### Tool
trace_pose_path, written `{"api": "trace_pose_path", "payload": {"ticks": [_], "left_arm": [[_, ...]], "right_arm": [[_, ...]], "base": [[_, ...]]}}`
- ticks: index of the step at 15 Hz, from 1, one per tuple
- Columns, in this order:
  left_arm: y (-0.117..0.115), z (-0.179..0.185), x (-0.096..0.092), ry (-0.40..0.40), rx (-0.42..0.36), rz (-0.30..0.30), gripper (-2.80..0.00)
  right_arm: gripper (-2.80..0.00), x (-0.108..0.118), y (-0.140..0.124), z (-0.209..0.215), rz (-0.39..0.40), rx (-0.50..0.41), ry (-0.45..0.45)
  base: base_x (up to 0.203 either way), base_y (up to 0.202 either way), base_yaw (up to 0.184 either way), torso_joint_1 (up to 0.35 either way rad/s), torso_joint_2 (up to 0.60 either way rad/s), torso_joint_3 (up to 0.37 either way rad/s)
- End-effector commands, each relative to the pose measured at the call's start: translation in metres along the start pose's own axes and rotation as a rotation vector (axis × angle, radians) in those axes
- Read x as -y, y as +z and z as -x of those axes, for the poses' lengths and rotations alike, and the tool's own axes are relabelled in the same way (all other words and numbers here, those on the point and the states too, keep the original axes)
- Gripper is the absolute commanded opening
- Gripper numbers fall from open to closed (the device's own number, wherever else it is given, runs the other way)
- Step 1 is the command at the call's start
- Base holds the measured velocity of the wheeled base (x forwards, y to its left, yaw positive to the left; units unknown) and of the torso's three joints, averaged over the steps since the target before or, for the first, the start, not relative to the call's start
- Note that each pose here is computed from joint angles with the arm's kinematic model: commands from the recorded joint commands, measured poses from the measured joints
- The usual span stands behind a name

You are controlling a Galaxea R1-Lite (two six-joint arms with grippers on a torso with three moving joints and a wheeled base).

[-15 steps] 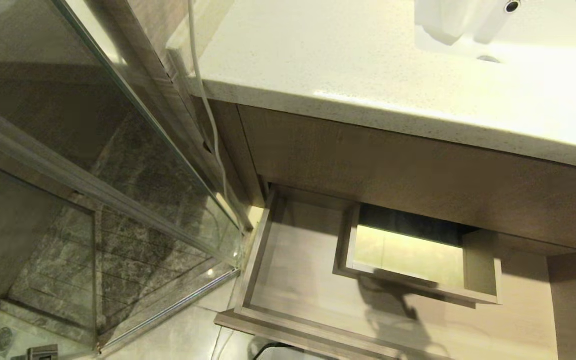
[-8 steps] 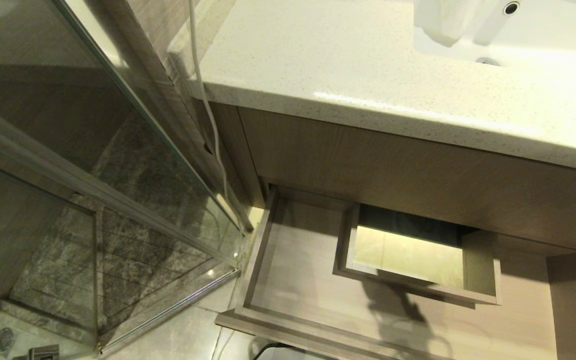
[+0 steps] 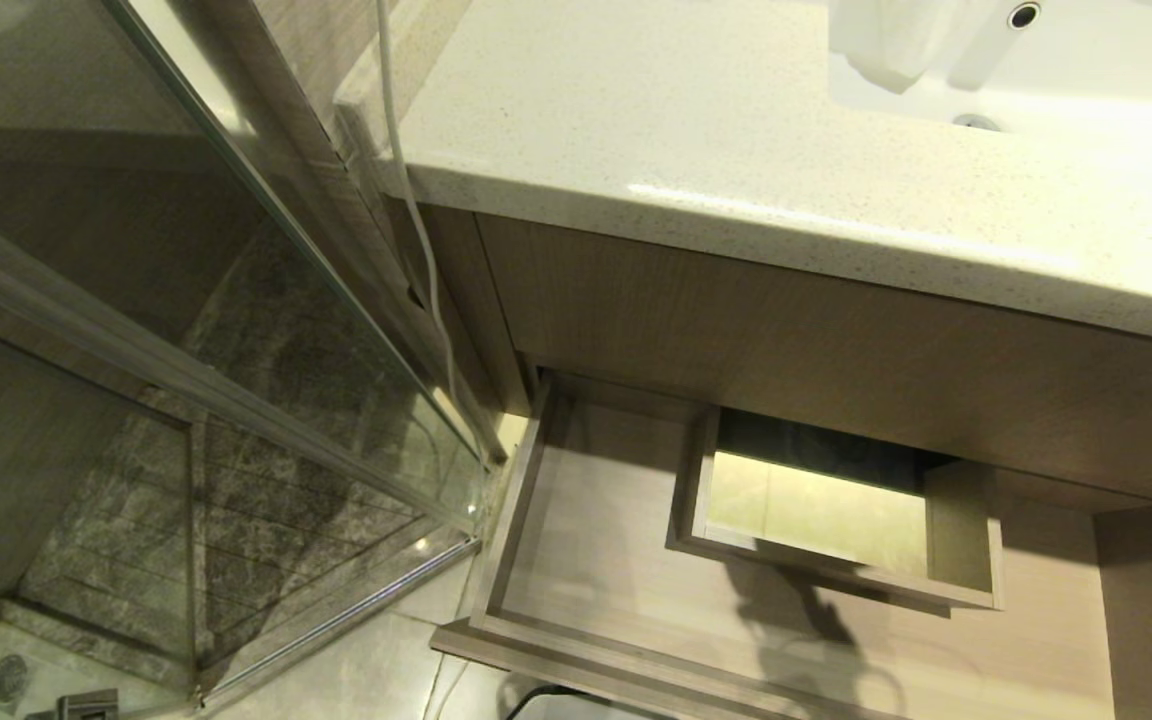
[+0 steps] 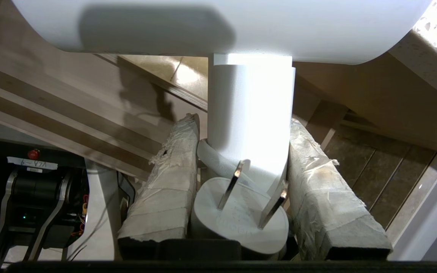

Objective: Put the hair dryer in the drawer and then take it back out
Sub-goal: Place it on the countertop

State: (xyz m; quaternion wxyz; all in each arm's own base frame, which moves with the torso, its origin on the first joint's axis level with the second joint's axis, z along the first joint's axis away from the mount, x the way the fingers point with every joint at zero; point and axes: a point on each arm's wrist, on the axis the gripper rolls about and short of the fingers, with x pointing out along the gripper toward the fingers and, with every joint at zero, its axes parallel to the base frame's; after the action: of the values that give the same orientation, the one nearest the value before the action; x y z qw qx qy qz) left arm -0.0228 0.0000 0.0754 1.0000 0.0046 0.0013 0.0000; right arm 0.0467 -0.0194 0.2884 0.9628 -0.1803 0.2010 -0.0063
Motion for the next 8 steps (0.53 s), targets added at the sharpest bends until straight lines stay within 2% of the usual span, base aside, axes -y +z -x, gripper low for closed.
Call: {"api": "trace_pose_path", "payload": {"ticks": [1, 4, 8], "left_arm": [[0.0002, 0.0001, 0.0000, 0.000, 0.001, 0.000, -2.80], [-0.0002, 0.0000, 0.0000, 0.000, 0.000, 0.000, -2.80], [0.0002, 0.0001, 0.0000, 0.000, 0.001, 0.000, -2.80]], "right_arm": [[-2.80, 0.0008, -0.0003, -0.0018, -0.001, -0.006, 0.008], [-2.80, 0.0042, 0.0019, -0.0052, 0.033, 0.008, 0.003], [-2.80, 0.0043, 0.0020, -0.0056, 0.036, 0.009, 0.005]], "base": [[0.000, 0.000, 0.000, 0.000, 0.00, 0.000], [0.000, 0.000, 0.000, 0.000, 0.00, 0.000], [0.000, 0.000, 0.000, 0.000, 0.00, 0.000]]}}
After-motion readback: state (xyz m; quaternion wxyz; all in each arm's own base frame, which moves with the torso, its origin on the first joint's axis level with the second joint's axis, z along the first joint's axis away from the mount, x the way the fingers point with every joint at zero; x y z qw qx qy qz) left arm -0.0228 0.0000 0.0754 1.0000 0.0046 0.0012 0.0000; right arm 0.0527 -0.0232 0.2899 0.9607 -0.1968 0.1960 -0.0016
